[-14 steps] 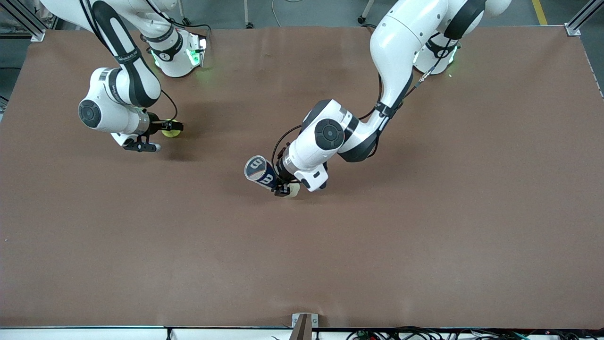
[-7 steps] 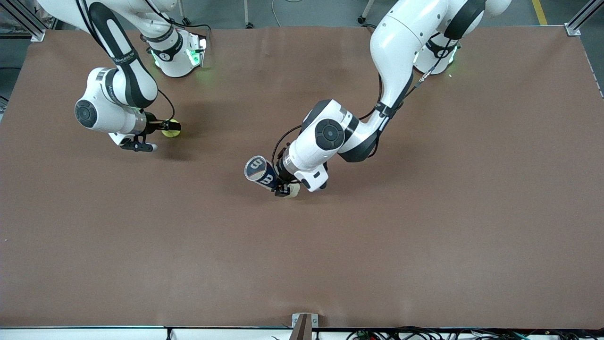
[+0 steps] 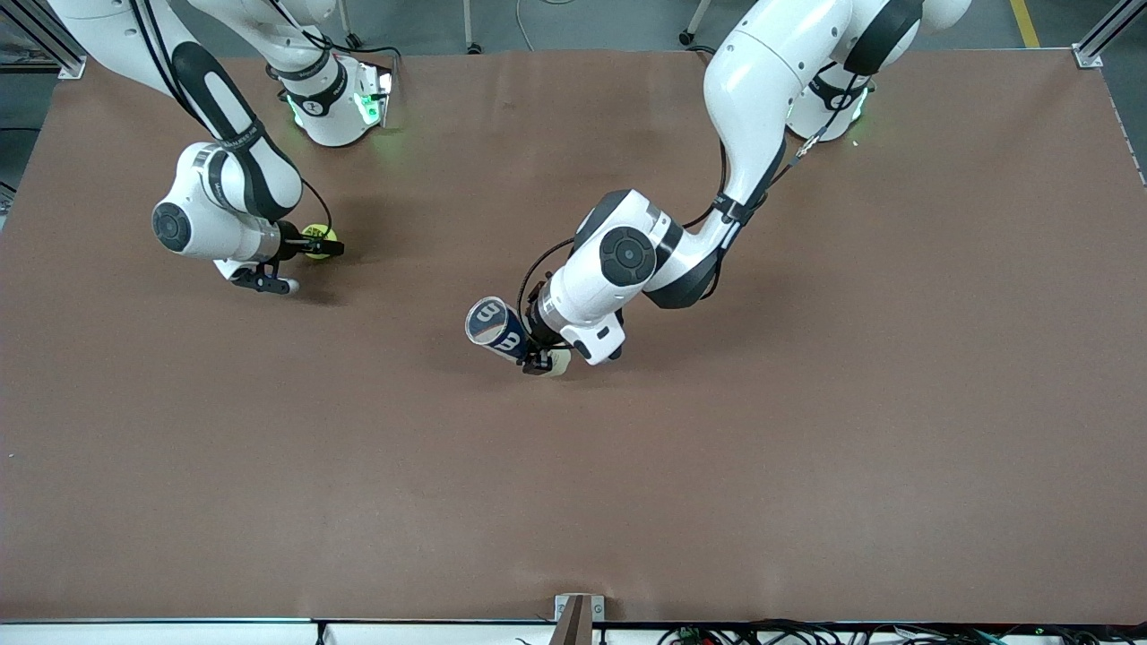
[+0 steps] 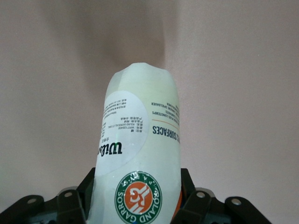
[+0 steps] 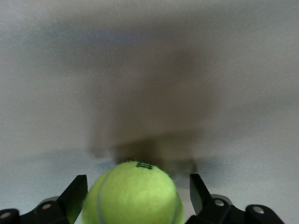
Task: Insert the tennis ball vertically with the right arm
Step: 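Grasp the second tennis ball with the right gripper and lift it, then carry the second ball with the right gripper over the can opening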
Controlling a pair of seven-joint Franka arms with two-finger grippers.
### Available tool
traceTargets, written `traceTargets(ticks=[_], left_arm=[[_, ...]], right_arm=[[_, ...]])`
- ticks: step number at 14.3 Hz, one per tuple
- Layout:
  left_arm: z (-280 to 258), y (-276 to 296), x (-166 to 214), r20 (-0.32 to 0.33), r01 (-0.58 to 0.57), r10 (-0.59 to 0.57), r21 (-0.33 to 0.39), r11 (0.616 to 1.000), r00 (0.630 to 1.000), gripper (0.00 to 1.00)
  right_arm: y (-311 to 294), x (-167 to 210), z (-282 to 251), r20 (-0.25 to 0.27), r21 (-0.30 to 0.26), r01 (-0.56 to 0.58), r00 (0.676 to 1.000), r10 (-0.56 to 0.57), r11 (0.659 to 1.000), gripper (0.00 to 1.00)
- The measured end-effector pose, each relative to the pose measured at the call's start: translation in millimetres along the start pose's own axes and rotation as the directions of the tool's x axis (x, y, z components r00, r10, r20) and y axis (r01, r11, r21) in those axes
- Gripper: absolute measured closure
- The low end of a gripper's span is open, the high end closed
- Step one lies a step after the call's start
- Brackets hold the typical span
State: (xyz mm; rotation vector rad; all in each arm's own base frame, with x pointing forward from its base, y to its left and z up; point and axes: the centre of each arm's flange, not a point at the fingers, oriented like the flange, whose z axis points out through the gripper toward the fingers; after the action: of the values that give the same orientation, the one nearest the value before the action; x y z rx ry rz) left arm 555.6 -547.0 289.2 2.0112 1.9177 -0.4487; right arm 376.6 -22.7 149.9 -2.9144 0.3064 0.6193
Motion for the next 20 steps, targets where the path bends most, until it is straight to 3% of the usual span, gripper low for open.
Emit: traceTargets(ticks=[6, 8, 11, 14, 17, 20], left_arm=[[0, -1, -2, 0.001, -0.003, 0.003, 0.001, 1.000, 1.000, 0.28], [0, -1, -2, 0.002, -0.003, 0.003, 0.001, 1.000, 1.000, 0.28], [0, -2, -3, 0.004, -0.004, 0.004, 0.001, 1.000, 1.000, 0.28], [-1, -2, -4, 0.004, -0.005, 0.005, 0.000, 1.000, 1.000, 0.28], [-1, -2, -4, 0.005, -0.005, 0.005, 0.000, 1.000, 1.000, 0.28], [-1, -1, -4, 0.005, -0.005, 0.005, -0.001, 1.000, 1.000, 0.28]], right_arm=[[-1, -1, -1, 0.017, 0.002, 0.001, 1.000, -0.001, 1.000, 0.22], [-2, -3, -1, 0.040, 0.003, 0.002, 0.999, -0.002, 1.000, 0.35], [-7, -2, -15, 0.075, 0.011, 0.011, 0.997, -0.011, 1.000, 0.41], [-18, 9, -63, 0.109, 0.021, 0.038, 0.993, -0.040, 0.999, 0.43], [-40, 37, -168, 0.048, 0.002, 0.100, 0.994, -0.100, 0.995, 0.43], [-90, 46, -293, -0.055, -0.009, 0.149, 0.987, -0.150, 0.989, 0.43]])
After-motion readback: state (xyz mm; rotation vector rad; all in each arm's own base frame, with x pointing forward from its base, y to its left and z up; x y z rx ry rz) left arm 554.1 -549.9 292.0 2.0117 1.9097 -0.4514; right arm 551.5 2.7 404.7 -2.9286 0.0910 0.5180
